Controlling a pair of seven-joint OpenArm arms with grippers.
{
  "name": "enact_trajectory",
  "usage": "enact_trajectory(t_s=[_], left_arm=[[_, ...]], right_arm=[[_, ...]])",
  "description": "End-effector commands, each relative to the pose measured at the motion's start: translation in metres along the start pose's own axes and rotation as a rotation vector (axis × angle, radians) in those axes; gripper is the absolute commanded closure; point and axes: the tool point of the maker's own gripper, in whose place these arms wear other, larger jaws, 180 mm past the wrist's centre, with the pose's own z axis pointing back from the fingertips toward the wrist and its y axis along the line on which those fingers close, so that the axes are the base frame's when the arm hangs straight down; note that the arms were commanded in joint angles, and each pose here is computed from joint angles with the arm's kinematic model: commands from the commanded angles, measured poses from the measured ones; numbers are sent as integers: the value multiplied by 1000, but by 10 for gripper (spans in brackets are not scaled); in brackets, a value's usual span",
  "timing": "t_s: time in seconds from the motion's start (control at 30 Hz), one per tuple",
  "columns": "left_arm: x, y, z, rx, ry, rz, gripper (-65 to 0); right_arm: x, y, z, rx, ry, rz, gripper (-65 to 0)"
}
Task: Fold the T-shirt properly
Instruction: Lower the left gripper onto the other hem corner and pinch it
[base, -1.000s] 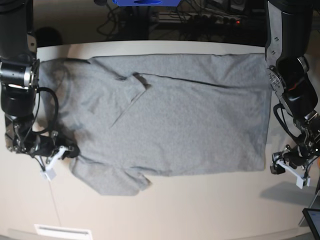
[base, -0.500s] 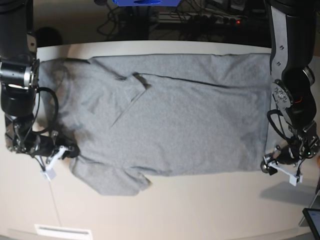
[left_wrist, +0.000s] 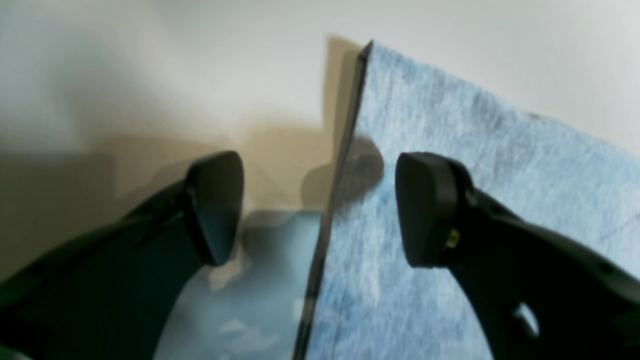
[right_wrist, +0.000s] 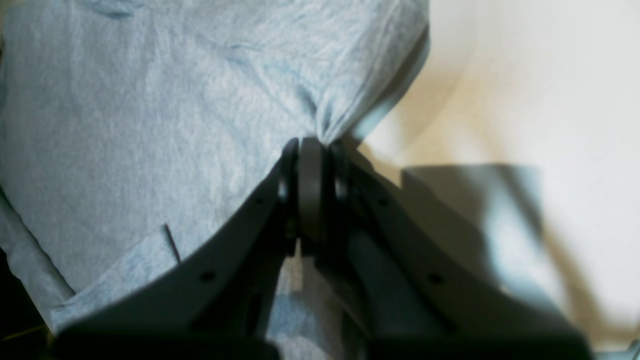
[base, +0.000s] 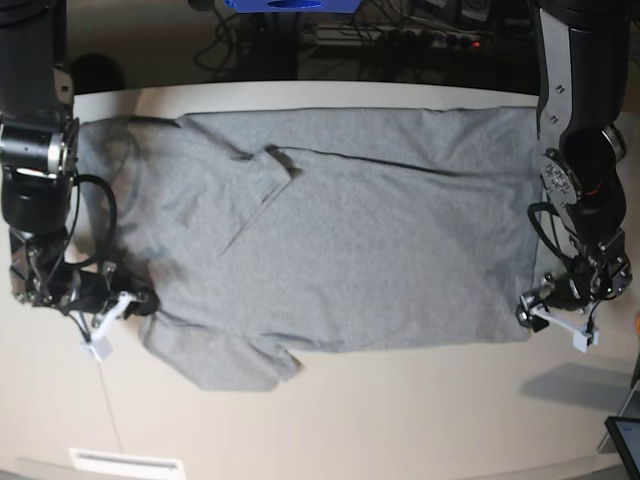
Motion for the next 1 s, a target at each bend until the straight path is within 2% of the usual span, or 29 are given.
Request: enact_trajectory(t_s=[0.0,0.17,0.7,0.83,0.97], left_arm=[[10,-2,2,-6,-20,1,-467],[-7,-1,-2,-4,4,-1,-467],[-32,-51,-22,-90,52,-15,-465],[-36,-66,-22,-154,58,-52,-464],[-37,-66,-23,-154,61,-57,-462]], right_arm=[[1,-7,6,-31,34,22,-9],[1,-7,6,-31,34,22,-9],[2,-15,13,-50,30,20,-9],[2,-16,13,-51,32,20,-9],[2,-16,13,-51,32,20,-9]])
